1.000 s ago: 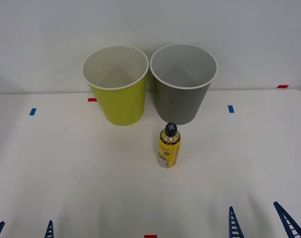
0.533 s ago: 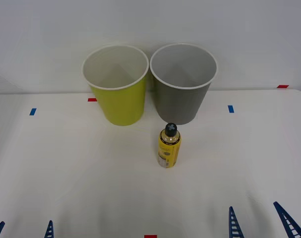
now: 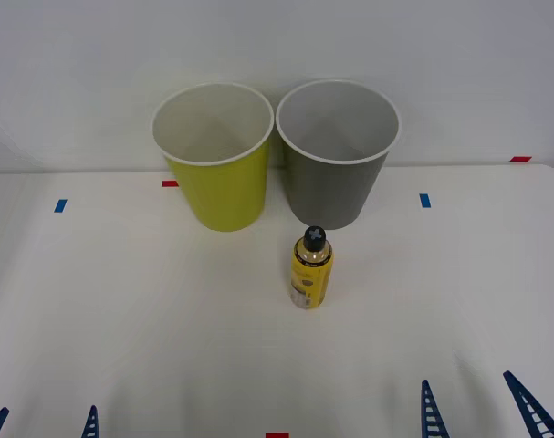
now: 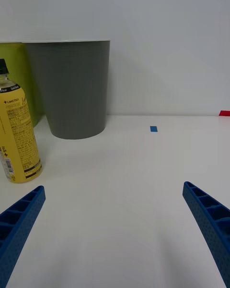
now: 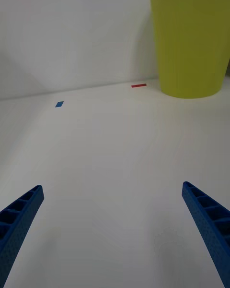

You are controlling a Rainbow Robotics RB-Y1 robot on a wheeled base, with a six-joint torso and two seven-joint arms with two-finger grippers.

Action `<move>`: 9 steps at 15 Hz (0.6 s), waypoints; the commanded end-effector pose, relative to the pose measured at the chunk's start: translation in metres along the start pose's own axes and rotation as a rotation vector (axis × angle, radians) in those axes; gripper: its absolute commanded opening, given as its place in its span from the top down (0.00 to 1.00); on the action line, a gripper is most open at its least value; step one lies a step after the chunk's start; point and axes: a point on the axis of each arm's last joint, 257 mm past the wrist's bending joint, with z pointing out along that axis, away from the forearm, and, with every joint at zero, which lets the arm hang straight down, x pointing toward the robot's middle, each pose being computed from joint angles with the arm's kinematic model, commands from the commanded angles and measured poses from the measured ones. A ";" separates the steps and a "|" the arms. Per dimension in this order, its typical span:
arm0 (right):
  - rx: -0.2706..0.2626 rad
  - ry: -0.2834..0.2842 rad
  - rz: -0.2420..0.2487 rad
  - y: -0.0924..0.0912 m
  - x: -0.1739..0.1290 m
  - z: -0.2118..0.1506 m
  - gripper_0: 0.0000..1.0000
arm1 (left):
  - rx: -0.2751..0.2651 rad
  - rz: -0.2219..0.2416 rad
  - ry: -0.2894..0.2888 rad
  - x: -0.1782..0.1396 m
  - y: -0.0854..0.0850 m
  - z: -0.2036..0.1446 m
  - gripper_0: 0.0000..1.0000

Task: Put cans in the gray bin and PET bottles in the light green bin.

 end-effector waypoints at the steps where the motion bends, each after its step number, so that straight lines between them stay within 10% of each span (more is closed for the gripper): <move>1: 0.000 0.000 0.000 0.000 0.000 0.000 0.00 | 0.000 0.000 0.000 0.000 0.000 0.000 0.00; 9: 0.000 0.000 0.000 0.000 0.000 0.000 0.00 | 0.000 0.000 0.000 0.000 0.000 0.000 0.00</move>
